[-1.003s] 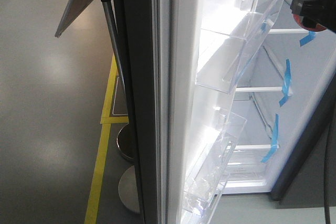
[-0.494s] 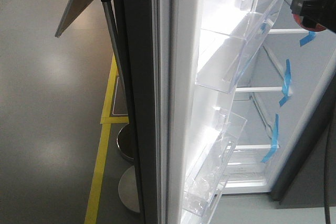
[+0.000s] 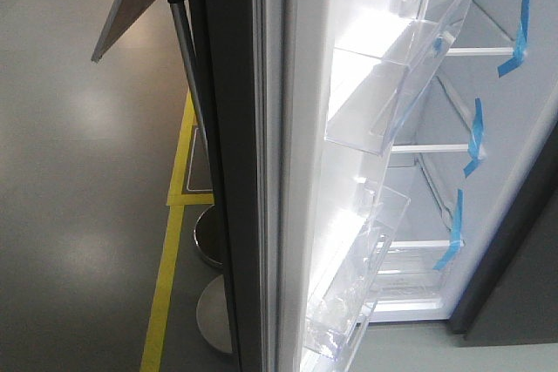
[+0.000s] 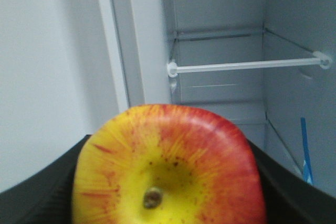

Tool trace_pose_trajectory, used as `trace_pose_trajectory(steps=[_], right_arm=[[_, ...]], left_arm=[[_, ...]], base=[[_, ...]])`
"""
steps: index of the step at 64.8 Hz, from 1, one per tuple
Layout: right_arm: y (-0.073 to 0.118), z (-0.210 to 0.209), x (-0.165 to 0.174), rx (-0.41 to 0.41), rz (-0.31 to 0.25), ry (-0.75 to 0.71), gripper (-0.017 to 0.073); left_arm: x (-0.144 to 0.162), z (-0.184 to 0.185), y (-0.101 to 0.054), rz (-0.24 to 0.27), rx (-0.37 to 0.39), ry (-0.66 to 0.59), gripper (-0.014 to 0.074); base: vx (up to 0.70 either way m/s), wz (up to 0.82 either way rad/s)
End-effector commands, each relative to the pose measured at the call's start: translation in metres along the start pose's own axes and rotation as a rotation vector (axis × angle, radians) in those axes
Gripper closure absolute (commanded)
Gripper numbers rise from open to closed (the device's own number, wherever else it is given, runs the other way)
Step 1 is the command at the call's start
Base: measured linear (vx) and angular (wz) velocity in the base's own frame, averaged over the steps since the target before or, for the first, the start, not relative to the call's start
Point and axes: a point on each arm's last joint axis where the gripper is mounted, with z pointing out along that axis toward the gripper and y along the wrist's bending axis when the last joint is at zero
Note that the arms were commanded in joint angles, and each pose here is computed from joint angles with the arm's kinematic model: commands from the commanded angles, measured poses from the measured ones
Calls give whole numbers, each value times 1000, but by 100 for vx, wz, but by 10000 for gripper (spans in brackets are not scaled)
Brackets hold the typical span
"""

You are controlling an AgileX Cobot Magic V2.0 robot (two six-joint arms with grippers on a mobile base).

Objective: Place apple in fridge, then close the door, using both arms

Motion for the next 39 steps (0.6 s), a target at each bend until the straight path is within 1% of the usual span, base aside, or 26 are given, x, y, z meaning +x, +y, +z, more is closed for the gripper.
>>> trace_pose_trajectory(steps=[1, 4, 9, 15, 18, 19, 20, 25, 26, 27, 29, 33, 39], right_arm=[[2, -3, -34, -7, -55, -89, 407], [4, 4, -39, -23, -71, -70, 407], [7, 17, -43, -61, -77, -38, 407], [13, 38, -40, -148, -84, 36, 407], [17, 48, -37, -204, -94, 65, 407], [19, 51, -37, -226, -89, 65, 407], [20, 54, -36, -243, -106, 72, 407], [25, 68, -28, -324, -121, 104, 407], [26, 70, -27, -342, -116, 105, 407], [27, 73, -26, -355, -124, 105, 407], [28, 77, -22, -381, -123, 117, 407], [30, 86, -14, -419, -103, 131, 407], [31, 95, -4, -455, -95, 158, 404]], left_arm=[[0, 0, 0, -13, -5, -72, 599], [0, 0, 0, -13, -5, -72, 599], [0, 0, 0, -13, -5, -72, 599], [0, 0, 0, -13, -5, -72, 599], [0, 0, 0, -13, -5, -72, 599], [0, 0, 0, -13, -5, -72, 599], [0, 0, 0, -13, -5, -72, 599], [0, 0, 0, -13, -5, -72, 599], [0, 0, 0, -13, -5, -72, 599], [0, 0, 0, -13, -5, -72, 599], [0, 0, 0, -13, -5, -72, 599], [0, 0, 0, -13, -5, -72, 599], [0, 0, 0, -13, -5, -72, 599]], base=[[0, 0], [0, 0], [0, 0], [0, 0], [0, 0], [0, 0], [0, 0], [0, 0], [0, 0], [0, 0], [0, 0], [0, 0], [0, 0]])
